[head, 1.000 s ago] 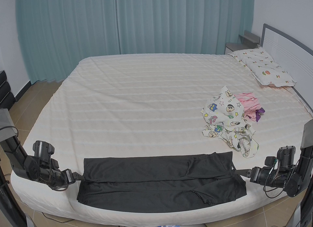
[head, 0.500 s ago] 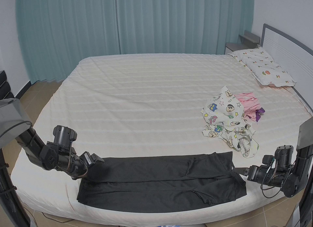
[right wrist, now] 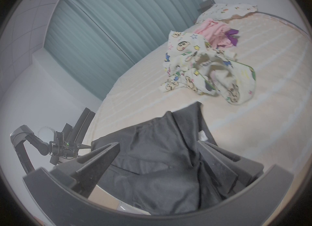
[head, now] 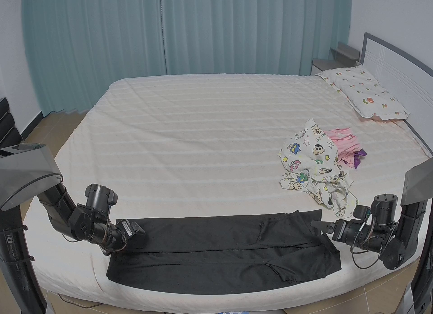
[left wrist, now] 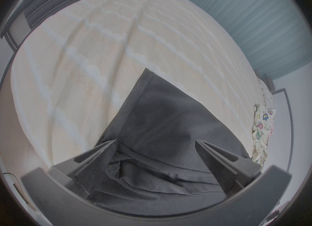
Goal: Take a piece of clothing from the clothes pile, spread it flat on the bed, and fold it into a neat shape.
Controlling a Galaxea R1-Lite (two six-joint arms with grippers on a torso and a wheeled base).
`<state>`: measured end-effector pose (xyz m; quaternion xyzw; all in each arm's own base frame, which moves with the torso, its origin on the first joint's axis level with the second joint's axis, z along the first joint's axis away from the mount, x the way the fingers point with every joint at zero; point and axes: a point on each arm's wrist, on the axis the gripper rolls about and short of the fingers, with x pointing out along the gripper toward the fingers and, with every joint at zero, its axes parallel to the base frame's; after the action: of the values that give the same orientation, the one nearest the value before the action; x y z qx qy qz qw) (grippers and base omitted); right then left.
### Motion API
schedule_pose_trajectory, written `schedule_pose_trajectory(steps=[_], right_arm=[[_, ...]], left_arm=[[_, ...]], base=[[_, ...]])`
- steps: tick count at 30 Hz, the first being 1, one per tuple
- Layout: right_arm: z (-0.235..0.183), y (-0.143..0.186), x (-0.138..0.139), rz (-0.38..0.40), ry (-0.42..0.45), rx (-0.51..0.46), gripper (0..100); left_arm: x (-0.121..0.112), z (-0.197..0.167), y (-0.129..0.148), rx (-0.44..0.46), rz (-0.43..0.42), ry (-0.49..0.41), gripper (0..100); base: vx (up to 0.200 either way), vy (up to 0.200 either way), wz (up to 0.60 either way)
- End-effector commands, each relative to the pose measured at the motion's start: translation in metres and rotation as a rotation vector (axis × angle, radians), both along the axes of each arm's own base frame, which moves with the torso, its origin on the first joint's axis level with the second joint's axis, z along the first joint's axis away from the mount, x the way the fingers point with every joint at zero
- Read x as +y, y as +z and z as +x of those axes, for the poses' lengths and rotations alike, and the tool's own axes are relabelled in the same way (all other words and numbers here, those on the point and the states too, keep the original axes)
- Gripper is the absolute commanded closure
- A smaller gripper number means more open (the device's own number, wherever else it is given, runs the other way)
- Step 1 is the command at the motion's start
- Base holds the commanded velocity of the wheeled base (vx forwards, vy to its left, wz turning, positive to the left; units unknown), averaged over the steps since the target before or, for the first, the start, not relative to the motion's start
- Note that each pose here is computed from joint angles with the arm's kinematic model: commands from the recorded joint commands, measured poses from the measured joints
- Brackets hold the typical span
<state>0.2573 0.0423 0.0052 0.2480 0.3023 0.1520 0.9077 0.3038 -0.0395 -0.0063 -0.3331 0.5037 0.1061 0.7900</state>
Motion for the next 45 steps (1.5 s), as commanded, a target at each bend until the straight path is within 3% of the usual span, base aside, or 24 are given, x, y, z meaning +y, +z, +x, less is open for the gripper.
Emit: schedule_pose_trajectory(steps=[1,11,23,24,45], right_arm=[[0.027,-0.003,0.024,-0.019,0.043,0.013,0],[0.076,-0.027,0.033,-0.07,0.018,0.122,0],[0.089,-0.046,0.037,-0.075,0.023,0.141,0],[0.089,-0.047,0.037,-0.075,0.02,0.143,100],[0.075,-0.033,0.021,-0.079,-0.021,0.149,100]], left_arm=[[0.007,0.001,0.008,-0.016,-0.072,0.025,0],[0.007,-0.001,0.007,-0.008,-0.074,0.02,0],[0.007,-0.001,0.007,-0.007,-0.073,0.02,0],[0.007,-0.001,0.007,-0.007,-0.073,0.02,0],[0.007,-0.002,0.007,-0.005,-0.071,0.022,0]], base=[[0.0,0.0,0.0],[0.0,0.0,0.0],[0.0,0.0,0.0],[0.0,0.0,0.0],[0.0,0.0,0.0]])
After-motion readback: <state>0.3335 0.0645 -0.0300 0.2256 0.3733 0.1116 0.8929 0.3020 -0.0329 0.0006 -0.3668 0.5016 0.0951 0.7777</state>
